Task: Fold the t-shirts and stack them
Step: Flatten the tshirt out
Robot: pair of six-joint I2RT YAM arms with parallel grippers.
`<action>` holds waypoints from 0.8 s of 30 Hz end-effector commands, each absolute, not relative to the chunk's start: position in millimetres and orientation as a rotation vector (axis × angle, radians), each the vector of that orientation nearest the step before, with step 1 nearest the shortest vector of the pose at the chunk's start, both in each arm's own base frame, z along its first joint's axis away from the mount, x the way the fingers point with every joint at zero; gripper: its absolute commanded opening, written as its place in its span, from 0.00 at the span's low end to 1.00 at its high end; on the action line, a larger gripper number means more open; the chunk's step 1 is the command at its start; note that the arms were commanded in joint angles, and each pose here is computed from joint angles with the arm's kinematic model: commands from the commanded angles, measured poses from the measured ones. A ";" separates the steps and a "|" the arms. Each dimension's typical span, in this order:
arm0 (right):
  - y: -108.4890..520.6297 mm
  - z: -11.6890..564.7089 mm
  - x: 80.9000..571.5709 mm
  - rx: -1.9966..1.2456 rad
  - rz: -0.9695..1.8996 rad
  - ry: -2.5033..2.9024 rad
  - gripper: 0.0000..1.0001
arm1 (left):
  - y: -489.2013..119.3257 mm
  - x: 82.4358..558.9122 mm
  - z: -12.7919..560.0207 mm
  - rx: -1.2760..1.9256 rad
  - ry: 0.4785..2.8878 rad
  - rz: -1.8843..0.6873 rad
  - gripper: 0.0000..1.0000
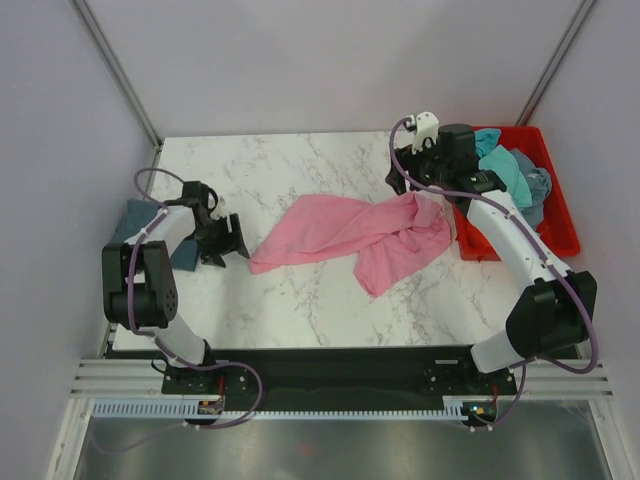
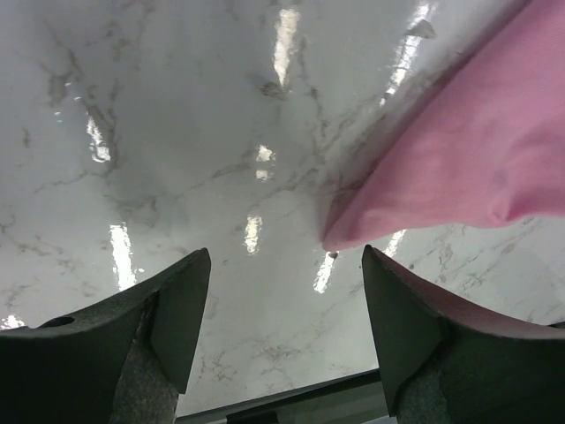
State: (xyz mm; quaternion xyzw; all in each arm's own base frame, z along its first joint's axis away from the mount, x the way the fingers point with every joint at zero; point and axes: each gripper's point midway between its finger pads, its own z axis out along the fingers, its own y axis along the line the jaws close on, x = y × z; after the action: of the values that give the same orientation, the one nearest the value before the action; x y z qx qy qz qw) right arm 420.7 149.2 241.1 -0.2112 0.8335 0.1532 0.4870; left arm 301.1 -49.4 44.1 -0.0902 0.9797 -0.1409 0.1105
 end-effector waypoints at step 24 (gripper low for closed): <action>156.1 258.8 438.2 -0.532 0.381 1.977 0.77 | -69.8 290.9 24.7 -0.378 2.885 -0.701 0.65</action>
State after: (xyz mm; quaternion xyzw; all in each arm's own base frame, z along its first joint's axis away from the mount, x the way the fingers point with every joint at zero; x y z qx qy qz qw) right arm 432.8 153.3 245.3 -0.2127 0.8323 0.1558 0.4876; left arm 274.4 -60.1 22.1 -0.1196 0.9693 -0.2038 0.0679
